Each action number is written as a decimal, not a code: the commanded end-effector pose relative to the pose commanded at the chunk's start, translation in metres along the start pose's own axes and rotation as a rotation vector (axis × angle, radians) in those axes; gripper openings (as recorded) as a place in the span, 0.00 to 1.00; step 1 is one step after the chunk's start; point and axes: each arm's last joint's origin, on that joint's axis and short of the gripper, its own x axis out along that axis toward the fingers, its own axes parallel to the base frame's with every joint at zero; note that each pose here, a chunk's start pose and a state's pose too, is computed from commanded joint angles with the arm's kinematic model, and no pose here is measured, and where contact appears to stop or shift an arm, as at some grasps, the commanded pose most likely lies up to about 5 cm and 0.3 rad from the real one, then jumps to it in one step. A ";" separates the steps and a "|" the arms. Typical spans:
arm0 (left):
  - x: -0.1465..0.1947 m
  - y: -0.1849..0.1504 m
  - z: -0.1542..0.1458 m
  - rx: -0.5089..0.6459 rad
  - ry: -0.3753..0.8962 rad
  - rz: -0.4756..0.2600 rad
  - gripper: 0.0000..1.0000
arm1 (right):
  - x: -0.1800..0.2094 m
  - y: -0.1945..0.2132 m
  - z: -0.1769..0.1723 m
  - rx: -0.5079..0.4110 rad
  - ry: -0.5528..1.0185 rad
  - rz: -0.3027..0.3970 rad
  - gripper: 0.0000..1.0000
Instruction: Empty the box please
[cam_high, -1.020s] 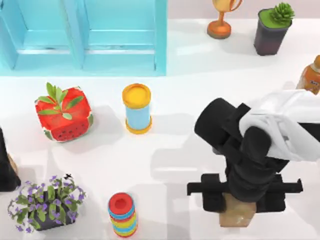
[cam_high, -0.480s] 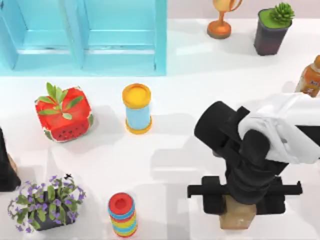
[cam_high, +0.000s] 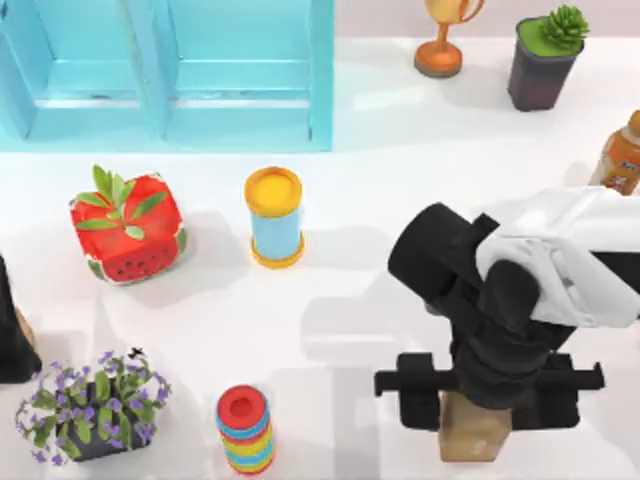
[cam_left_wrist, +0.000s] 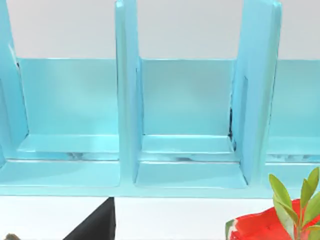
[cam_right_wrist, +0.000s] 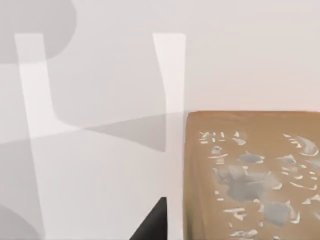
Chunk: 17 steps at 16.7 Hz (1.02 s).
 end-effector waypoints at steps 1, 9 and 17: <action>0.000 0.000 0.000 0.000 0.000 0.000 1.00 | 0.000 0.000 0.000 0.000 0.000 0.000 0.98; 0.000 0.000 0.000 0.000 0.000 0.000 1.00 | 0.000 0.000 0.000 0.000 0.000 0.000 1.00; 0.000 0.000 0.000 0.000 0.000 0.000 1.00 | -0.048 0.001 0.004 0.016 0.006 -0.004 1.00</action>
